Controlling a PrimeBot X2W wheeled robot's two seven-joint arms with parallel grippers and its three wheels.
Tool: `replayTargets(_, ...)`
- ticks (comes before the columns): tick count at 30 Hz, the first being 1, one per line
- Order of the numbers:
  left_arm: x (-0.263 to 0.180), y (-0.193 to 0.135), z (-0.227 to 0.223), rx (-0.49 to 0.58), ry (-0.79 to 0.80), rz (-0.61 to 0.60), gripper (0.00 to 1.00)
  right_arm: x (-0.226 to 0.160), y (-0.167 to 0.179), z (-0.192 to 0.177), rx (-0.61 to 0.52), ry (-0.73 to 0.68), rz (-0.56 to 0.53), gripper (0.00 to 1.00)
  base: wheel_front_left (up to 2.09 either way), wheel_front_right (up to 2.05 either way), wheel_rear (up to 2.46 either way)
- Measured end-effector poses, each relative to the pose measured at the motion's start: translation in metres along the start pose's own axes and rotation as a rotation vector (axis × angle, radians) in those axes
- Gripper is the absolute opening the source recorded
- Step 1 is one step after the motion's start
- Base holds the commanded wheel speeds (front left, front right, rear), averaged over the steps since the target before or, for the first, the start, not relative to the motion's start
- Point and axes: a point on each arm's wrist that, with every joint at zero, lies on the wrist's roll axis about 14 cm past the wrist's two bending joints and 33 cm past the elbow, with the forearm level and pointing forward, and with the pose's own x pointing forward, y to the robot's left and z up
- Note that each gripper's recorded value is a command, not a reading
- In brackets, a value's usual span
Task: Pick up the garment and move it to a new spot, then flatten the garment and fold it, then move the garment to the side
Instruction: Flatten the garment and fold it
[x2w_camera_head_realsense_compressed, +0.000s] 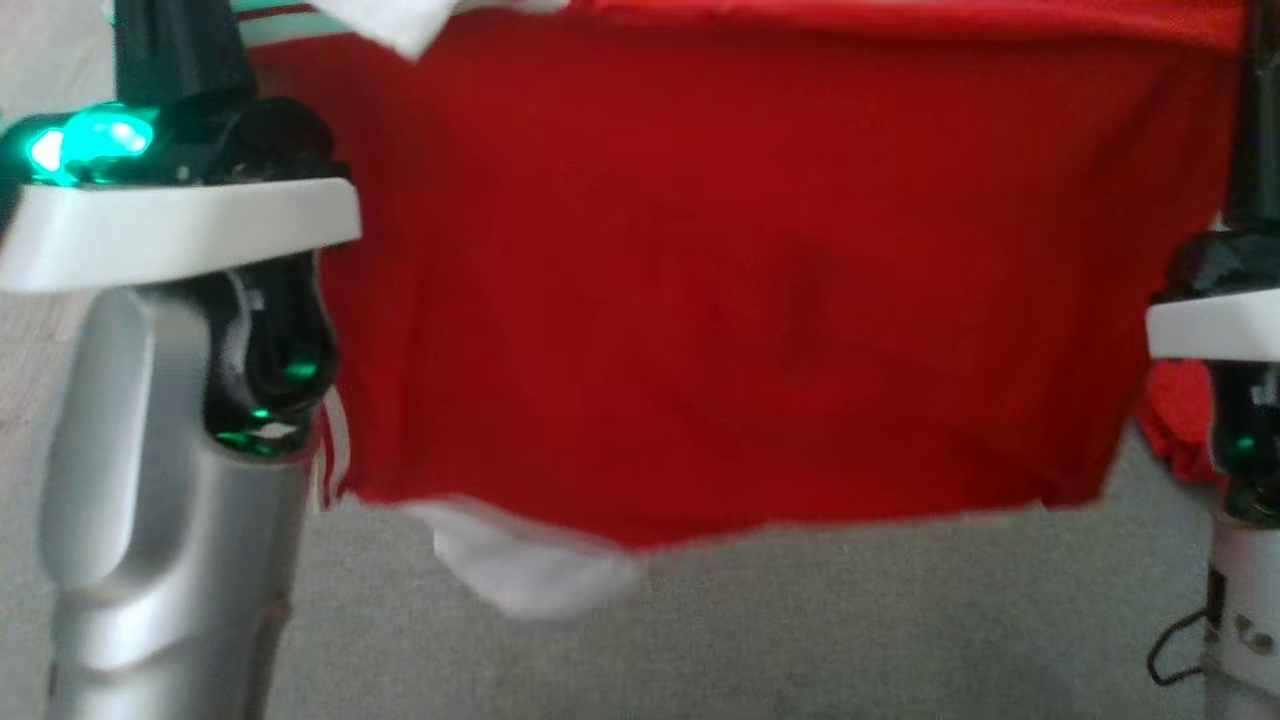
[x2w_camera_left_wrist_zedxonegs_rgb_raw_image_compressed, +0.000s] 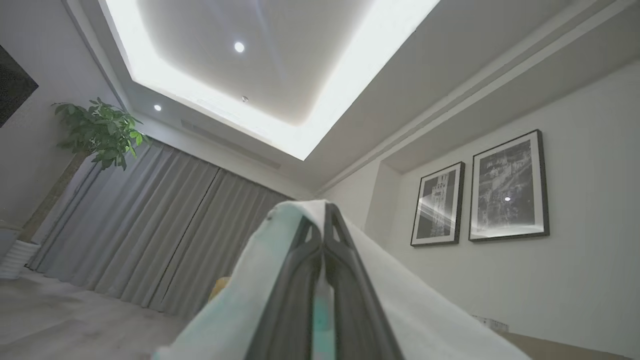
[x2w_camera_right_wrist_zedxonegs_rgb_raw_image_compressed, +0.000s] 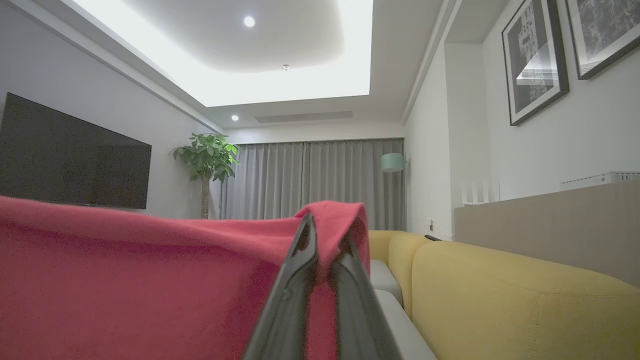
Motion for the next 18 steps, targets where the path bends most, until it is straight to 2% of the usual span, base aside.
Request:
replayTargets(4,-0.001,0.016,-0.021,0.062,0.125,0.018,0.0,-0.002,-0.005,-0.016,-0.019,0.085,-0.013,0.0,0.0,0.0,0.0)
replayTargets(5,-0.003,0.031,-0.044,0.069,0.212,0.049,0.0,0.0,-0.006,-0.032,-0.026,0.142,-0.01,0.0,0.0,0.0,0.0)
replayTargets(7,-0.005,0.055,-0.07,0.091,0.301,0.096,0.0,0.007,-0.006,-0.052,0.014,0.202,-0.004,0.0,0.0,0.0,0.0)
replayTargets(8,-0.003,0.067,-0.082,0.094,0.338,0.121,0.0,0.013,-0.007,-0.064,-0.003,0.238,0.005,0.0,0.0,0.0,0.0)
replayTargets(12,0.029,0.11,-0.112,0.199,0.411,0.143,0.0,0.063,-0.022,-0.093,-0.074,0.281,0.025,0.0,0.0,0.0,0.0)
replayTargets(15,0.071,0.129,-0.124,0.312,0.38,0.119,0.0,0.114,-0.033,-0.107,-0.101,0.258,0.028,0.0,0.0,0.0,0.0)
replayTargets(17,0.094,0.141,-0.131,0.345,0.35,0.127,0.0,0.142,-0.039,-0.118,-0.095,0.238,0.02,0.0,0.0,0.0,0.0)
replayTargets(18,0.094,0.141,-0.131,0.345,0.35,0.127,0.0,0.142,-0.039,-0.118,-0.095,0.238,0.02,0.0,0.0,0.0,0.0)
